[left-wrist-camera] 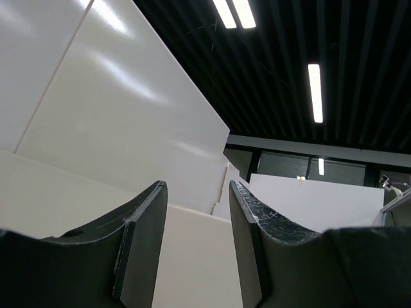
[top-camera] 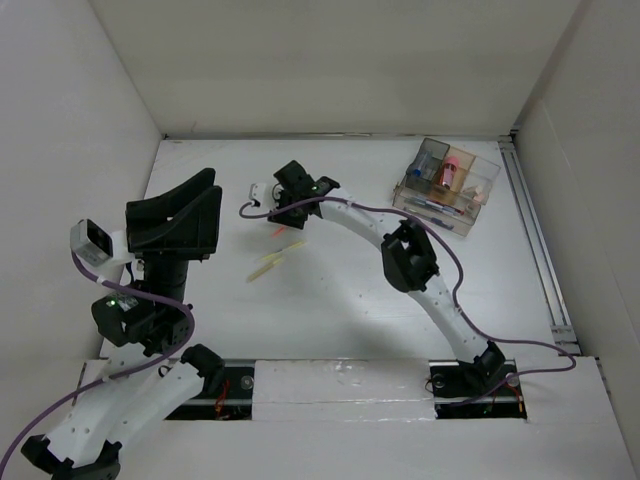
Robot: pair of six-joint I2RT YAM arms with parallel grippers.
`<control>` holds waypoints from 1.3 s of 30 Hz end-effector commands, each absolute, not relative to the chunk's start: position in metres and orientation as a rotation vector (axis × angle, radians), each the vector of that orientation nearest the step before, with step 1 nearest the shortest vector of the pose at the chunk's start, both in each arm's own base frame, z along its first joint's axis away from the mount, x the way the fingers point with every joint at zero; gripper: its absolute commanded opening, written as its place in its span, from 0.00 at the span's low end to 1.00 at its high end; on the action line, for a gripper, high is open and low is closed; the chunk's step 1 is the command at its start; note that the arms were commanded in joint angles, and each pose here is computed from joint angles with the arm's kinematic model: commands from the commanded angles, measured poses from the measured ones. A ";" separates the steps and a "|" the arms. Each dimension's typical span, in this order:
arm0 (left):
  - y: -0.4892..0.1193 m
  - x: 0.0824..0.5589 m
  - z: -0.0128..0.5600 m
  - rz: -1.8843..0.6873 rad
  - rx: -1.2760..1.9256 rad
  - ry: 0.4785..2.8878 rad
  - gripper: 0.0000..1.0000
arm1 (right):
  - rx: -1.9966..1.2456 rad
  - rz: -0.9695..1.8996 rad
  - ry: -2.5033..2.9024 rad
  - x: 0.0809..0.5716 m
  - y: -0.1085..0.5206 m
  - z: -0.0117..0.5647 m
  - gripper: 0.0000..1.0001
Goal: Organize the desk
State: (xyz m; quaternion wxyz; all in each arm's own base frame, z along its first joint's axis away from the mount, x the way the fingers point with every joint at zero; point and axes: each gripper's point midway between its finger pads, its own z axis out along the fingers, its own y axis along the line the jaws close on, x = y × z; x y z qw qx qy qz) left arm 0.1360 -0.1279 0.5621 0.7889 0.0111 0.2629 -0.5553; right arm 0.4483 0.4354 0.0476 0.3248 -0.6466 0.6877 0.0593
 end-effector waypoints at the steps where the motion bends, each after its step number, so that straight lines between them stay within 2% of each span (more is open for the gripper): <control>1: -0.121 0.124 0.570 -1.189 0.035 0.505 0.39 | -1.707 0.197 1.754 0.446 0.451 0.054 0.50; 11: -0.116 0.123 0.569 -1.170 0.018 0.501 0.39 | -1.748 0.292 1.812 0.436 0.443 0.027 0.47; 12: -0.116 0.124 0.568 -1.170 0.020 0.504 0.39 | -1.752 0.294 1.817 0.435 0.442 0.027 0.46; 14: -0.116 0.125 0.568 -1.167 0.016 0.505 0.39 | -1.736 0.315 1.848 0.433 0.436 0.028 0.37; 23: -0.115 0.124 0.567 -1.167 0.016 0.502 0.39 | -1.660 0.393 1.992 0.439 0.404 0.018 0.27; 30: -0.118 0.126 0.567 -1.170 0.020 0.506 0.39 | -1.618 0.383 1.995 0.440 0.389 0.020 0.10; 36: -0.119 0.129 0.566 -1.164 0.020 0.510 0.39 | -1.575 0.358 1.973 0.448 0.380 0.031 0.01; 39: -0.121 0.130 0.566 -1.170 0.022 0.509 0.39 | -1.532 0.325 1.932 0.455 0.374 0.052 0.00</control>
